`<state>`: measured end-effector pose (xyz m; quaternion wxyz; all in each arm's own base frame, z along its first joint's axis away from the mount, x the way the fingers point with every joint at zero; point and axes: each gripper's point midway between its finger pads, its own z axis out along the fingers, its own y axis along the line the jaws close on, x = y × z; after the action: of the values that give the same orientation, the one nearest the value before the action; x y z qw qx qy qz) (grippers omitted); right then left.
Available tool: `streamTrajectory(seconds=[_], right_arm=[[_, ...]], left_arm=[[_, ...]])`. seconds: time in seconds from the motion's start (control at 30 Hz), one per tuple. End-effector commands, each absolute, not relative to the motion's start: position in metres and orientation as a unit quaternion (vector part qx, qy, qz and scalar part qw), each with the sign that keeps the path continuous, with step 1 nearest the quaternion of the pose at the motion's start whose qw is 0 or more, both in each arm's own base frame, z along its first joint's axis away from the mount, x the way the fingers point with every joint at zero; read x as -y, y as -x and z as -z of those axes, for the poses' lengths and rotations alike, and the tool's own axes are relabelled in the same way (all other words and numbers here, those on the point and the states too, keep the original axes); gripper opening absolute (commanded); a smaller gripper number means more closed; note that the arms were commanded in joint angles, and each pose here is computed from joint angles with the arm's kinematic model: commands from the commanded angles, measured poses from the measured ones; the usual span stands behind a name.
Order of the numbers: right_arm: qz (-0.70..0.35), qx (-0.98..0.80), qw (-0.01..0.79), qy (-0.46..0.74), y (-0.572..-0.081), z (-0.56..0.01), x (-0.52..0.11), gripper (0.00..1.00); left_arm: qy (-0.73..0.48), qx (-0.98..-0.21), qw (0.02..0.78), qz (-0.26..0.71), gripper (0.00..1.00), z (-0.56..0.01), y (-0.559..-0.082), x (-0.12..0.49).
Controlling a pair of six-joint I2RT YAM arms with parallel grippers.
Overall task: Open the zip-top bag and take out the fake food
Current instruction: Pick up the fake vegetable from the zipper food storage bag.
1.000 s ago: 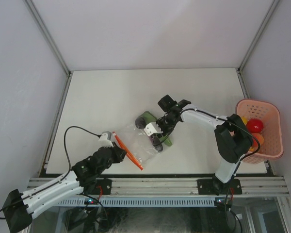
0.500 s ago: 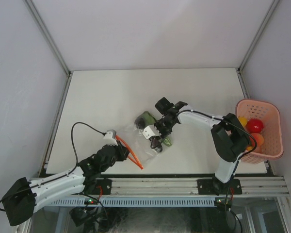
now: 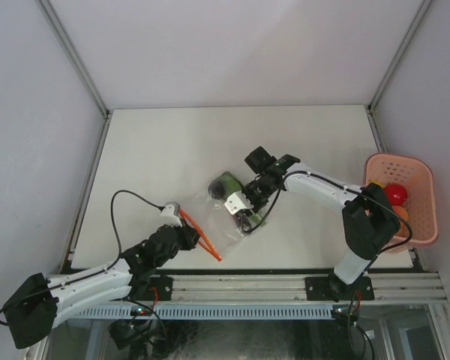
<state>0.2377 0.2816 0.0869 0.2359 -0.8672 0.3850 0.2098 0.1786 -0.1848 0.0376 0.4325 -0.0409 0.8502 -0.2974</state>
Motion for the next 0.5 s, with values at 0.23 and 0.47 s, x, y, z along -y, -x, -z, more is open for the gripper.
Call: streamTrajectory(seconds=[0.23, 0.47], right_arm=[[-0.222, -0.361, 0.230, 0.876, -0.228, -0.075, -0.278, 0.30], [-0.206, -0.362, 0.206, 0.886, -0.228, -0.055, -0.275, 0.29]], left_arm=[[0.033, -0.837, 0.442, 0.321, 0.09, -0.042, -0.179, 0.191], [0.019, -0.834, 0.439, 0.333, 0.10, -0.041, -0.178, 0.199]])
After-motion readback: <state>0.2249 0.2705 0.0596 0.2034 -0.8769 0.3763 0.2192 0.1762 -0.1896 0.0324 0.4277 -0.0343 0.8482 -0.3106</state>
